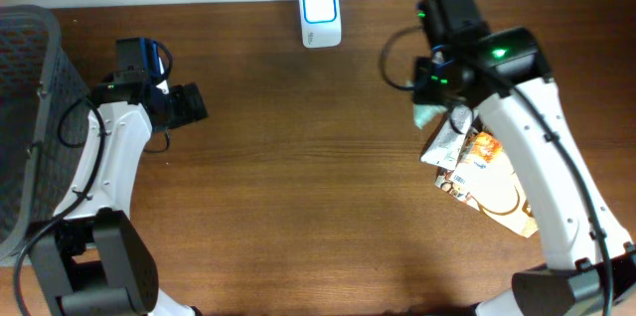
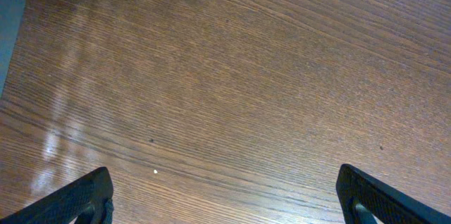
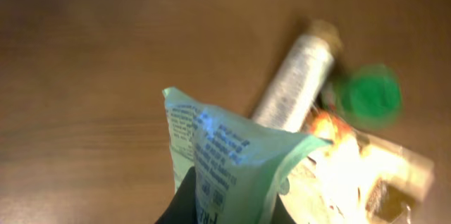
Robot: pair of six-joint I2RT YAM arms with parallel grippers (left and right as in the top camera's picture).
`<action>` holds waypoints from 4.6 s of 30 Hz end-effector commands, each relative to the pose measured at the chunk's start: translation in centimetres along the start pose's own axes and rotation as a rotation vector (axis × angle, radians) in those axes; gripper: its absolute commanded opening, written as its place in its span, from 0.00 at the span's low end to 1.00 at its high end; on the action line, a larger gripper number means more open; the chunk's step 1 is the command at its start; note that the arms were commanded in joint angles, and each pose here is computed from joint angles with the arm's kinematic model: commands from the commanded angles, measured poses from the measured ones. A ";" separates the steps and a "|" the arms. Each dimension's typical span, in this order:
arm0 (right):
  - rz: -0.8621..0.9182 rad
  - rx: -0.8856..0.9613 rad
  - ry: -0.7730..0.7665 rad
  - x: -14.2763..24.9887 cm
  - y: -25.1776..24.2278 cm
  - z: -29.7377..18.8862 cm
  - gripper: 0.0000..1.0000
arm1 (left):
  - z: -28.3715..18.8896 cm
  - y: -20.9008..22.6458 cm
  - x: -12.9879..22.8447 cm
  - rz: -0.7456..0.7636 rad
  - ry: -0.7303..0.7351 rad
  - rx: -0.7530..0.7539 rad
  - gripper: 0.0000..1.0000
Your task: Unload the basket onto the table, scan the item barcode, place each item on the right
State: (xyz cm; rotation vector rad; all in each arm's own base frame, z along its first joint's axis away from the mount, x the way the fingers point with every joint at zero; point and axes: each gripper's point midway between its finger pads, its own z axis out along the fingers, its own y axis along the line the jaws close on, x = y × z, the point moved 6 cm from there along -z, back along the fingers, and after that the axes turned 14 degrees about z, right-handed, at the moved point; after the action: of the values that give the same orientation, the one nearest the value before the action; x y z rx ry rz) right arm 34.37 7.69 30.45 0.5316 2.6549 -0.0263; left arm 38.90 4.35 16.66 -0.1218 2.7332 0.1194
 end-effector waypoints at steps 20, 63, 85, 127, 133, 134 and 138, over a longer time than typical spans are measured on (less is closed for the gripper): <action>0.408 0.157 0.234 0.8 -14.7 10.9 0.67 | -0.1 0.3 -0.1 0.005 -0.005 -0.013 0.99; -0.142 -0.435 -0.719 9.1 -10.5 -10.8 0.98 | -0.1 0.3 -0.1 0.005 -0.005 -0.013 0.99; -0.114 -0.537 -0.949 17.4 -11.6 7.1 0.98 | -0.1 0.3 -0.1 0.005 -0.005 -0.013 0.99; -0.114 -0.538 -0.949 17.4 -11.6 7.1 0.98 | -8.2 -1.9 18.1 0.454 -1.093 -0.159 0.99; -0.114 -0.537 -0.949 17.4 -11.6 7.1 0.99 | -7.7 -1.6 19.1 0.441 -1.085 -0.179 0.99; -0.114 -0.537 -0.949 17.4 -11.6 7.1 0.98 | -7.8 -1.6 19.1 0.441 -1.088 -0.179 0.99; -0.114 -0.537 -0.949 17.4 -11.6 7.1 0.98 | -7.7 -1.6 19.1 0.441 -1.086 -0.177 0.99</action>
State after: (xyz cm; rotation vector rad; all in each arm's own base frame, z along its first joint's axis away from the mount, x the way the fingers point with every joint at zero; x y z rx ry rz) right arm 18.45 2.56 16.31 0.1246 1.6496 0.3197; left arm 18.61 0.59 16.28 0.3827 1.6221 0.3932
